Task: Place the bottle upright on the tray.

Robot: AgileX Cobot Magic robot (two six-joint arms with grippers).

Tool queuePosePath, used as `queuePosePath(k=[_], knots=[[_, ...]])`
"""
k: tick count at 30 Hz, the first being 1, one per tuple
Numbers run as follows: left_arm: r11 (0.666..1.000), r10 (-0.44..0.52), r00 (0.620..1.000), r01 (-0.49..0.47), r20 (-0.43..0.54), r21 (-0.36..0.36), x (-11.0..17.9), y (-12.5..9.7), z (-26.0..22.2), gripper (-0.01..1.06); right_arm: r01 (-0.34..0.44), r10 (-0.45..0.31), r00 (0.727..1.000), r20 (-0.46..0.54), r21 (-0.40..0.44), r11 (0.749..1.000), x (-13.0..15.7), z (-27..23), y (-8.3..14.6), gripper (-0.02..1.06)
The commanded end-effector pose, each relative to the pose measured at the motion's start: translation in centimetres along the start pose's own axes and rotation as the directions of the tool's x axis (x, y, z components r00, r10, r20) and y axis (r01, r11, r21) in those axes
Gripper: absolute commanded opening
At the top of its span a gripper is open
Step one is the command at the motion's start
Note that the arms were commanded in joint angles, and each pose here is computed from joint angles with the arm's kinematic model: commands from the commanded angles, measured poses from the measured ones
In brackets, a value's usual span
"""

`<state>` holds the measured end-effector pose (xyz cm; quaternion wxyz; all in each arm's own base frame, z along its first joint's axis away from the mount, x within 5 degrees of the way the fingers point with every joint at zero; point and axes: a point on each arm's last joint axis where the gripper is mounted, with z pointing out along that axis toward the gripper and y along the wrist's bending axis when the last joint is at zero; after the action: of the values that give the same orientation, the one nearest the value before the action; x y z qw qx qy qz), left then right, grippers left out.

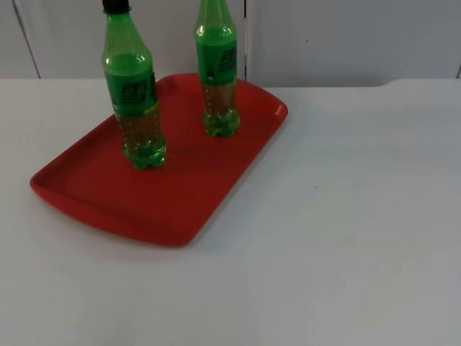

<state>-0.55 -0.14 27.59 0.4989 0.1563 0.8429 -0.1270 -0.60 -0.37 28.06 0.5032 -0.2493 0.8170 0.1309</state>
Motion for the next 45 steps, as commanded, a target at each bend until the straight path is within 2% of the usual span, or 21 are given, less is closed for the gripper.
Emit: queuePosePath(k=[1,7,12,19,27,31,45], knots=[[1.0,-0.005,1.0,0.005,-0.003,0.012,0.14,-0.04,0.07,1.05,-0.027,0.027,1.0,0.002,0.044,0.999,0.03,-0.03,0.09,1.05],[1.0,-0.005,1.0,0.005,-0.003,0.012,0.14,-0.04,0.07,1.05,-0.069,0.07,0.998,0.003,0.132,0.989,0.03,-0.02,0.11,1.05],[1.0,-0.005,1.0,0.005,-0.003,0.012,0.14,-0.04,0.07,1.05,-0.123,0.124,0.992,0.009,0.223,0.967,0.01,0.0,0.23,1.05],[1.0,-0.005,1.0,0.005,-0.003,0.012,0.14,-0.04,0.07,1.05,-0.159,0.162,0.987,0.017,0.296,0.942,0.0,0.02,0.29,1.05],[1.0,-0.005,1.0,0.005,-0.003,0.012,0.14,-0.04,0.07,1.05,-0.218,0.223,0.974,0.036,0.411,0.885,-0.03,0.07,0.4,1.05],[1.0,-0.005,1.0,0.005,-0.003,0.012,0.14,-0.04,0.07,1.05,-0.23,0.236,0.971,0.041,0.435,0.871,-0.04,0.08,0.42,1.05],[1.0,-0.005,1.0,0.005,-0.003,0.012,0.14,-0.04,0.07,1.05,-0.231,0.237,0.971,0.042,0.436,0.87,-0.04,0.08,0.42,1.05]])
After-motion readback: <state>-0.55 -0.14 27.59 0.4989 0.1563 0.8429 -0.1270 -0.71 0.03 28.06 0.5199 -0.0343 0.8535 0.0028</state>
